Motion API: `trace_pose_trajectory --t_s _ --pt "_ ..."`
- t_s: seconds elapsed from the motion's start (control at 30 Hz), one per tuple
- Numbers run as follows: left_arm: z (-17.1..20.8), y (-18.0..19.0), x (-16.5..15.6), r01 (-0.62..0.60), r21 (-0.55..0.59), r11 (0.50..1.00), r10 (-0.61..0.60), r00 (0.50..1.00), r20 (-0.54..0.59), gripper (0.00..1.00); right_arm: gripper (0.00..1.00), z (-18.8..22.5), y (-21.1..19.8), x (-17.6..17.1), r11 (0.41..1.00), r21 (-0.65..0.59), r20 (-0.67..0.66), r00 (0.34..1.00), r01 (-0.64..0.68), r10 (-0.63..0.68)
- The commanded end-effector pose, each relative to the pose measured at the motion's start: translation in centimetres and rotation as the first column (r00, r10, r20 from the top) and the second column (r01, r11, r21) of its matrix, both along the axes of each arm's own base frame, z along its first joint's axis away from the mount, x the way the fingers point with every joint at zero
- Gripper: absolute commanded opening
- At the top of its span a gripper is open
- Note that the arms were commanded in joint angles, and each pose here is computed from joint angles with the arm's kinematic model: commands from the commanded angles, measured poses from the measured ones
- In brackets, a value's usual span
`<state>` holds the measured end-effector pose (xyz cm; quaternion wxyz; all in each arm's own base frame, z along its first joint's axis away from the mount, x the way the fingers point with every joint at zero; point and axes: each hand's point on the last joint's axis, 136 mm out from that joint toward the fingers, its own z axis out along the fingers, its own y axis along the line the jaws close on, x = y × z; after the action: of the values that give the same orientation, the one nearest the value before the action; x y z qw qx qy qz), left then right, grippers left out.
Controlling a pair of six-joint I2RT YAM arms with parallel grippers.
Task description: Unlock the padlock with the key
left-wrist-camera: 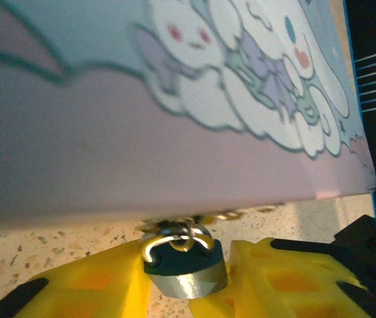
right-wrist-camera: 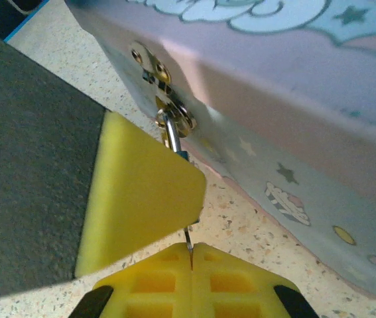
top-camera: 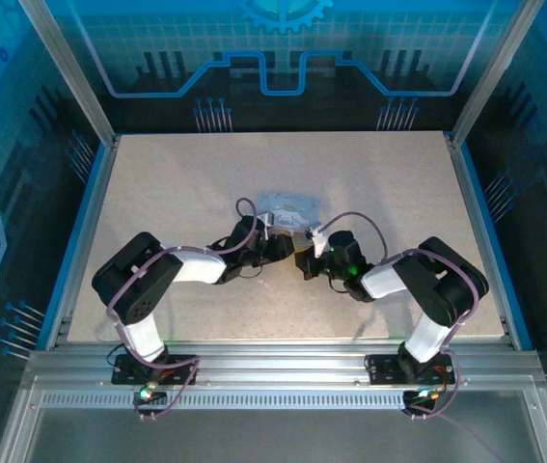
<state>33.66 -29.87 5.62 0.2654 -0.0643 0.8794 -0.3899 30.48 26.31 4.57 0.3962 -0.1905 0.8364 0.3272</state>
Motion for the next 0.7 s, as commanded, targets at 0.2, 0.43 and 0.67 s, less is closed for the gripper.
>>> trace_pose_trajectory --t_s 0.2,0.43,0.67 --pt "0.5 0.1 -0.7 0.019 -0.007 1.0 -0.019 1.0 0.012 0.53 0.0 -0.2 0.3 -0.1 0.997 0.049 -0.043 0.997 0.062 -0.06" --pt "1.3 2.7 -1.3 -0.03 -0.02 0.999 0.03 0.999 0.014 0.69 0.0 -0.5 0.8 -1.0 0.997 0.047 -0.092 0.994 0.058 -0.053" --pt "1.8 4.6 -1.6 -0.126 -0.133 0.983 0.124 0.992 -0.023 0.65 0.0 -0.2 1.4 -2.1 0.993 0.081 -0.19 0.979 0.088 -0.071"
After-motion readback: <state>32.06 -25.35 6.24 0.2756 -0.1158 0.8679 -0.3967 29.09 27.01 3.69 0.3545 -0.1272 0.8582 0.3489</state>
